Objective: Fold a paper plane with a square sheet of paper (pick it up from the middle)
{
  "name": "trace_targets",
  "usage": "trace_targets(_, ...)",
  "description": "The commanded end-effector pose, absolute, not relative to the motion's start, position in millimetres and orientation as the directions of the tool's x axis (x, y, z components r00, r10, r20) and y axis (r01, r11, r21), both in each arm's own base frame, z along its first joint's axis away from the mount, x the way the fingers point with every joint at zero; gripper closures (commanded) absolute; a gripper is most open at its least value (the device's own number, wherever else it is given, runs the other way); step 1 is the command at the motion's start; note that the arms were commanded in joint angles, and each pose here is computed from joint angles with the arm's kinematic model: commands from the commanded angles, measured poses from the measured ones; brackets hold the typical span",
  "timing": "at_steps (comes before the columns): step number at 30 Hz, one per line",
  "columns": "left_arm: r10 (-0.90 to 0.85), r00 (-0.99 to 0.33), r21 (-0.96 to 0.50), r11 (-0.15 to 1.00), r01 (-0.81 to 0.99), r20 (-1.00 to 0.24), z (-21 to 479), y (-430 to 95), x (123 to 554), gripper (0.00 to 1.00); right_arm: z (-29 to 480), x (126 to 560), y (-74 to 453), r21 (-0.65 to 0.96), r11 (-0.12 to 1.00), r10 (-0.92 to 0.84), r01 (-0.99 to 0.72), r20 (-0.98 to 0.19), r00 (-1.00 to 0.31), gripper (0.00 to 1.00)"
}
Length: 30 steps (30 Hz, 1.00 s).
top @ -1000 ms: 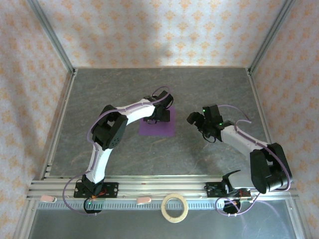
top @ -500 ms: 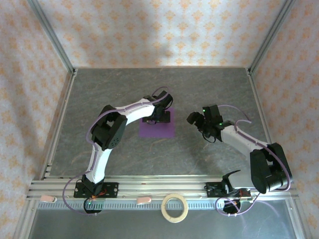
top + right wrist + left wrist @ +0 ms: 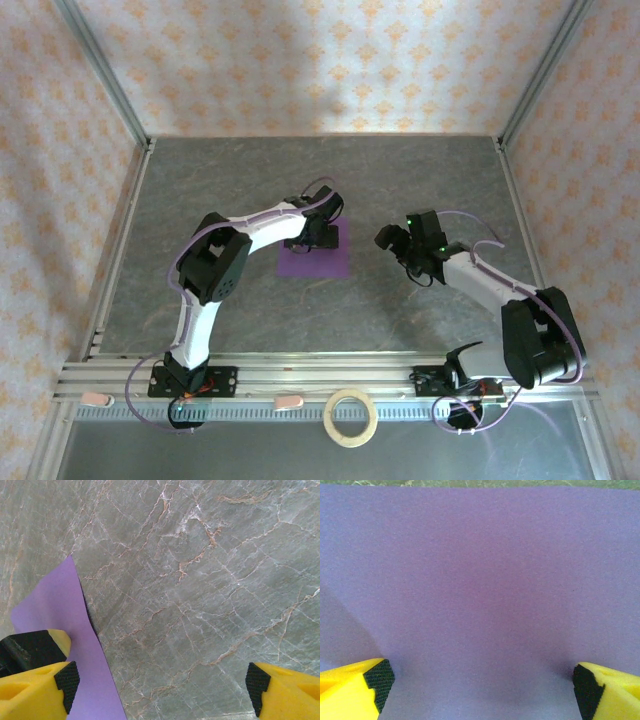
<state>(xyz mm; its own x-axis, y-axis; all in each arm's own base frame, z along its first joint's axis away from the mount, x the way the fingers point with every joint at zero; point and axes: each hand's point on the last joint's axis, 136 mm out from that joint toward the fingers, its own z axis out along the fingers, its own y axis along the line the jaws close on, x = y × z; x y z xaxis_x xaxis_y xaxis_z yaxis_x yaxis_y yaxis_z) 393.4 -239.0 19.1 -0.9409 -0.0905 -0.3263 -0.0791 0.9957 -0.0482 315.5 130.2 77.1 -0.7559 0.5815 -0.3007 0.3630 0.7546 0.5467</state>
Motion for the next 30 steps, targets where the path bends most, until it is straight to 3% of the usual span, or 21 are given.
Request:
trace_targets(1, -0.090, -0.970, -0.008, 0.996, -0.090, -0.226, -6, -229, 368, 0.08, 84, 321, 133, 0.554, 0.749, 0.589, 0.363, -0.306, -0.748, 0.11)
trace_targets(10, -0.086, -0.961, -0.040, 0.996, -0.078, -0.265, 14, -236, 376, 0.15, 89, 323, 133, 0.562, 0.746, 0.591, 0.358, -0.311, -0.744, 0.11)
trace_targets(19, -0.065, -0.939, -0.080, 0.996, -0.040, -0.337, 46, -243, 390, 0.38, 97, 330, 136, 0.597, 0.721, 0.615, 0.352, -0.318, -0.721, 0.11)
trace_targets(21, -0.071, -0.925, -0.114, 0.993, -0.030, -0.374, 60, -248, 396, 0.43, 100, 331, 136, 0.607, 0.714, 0.623, 0.349, -0.324, -0.712, 0.11)
trace_targets(30, -0.114, -0.905, -0.436, 0.896, 0.085, -0.410, 117, -306, 404, 0.51, 116, 337, 112, 0.659, 0.656, 0.717, 0.366, -0.393, -0.576, 0.10)
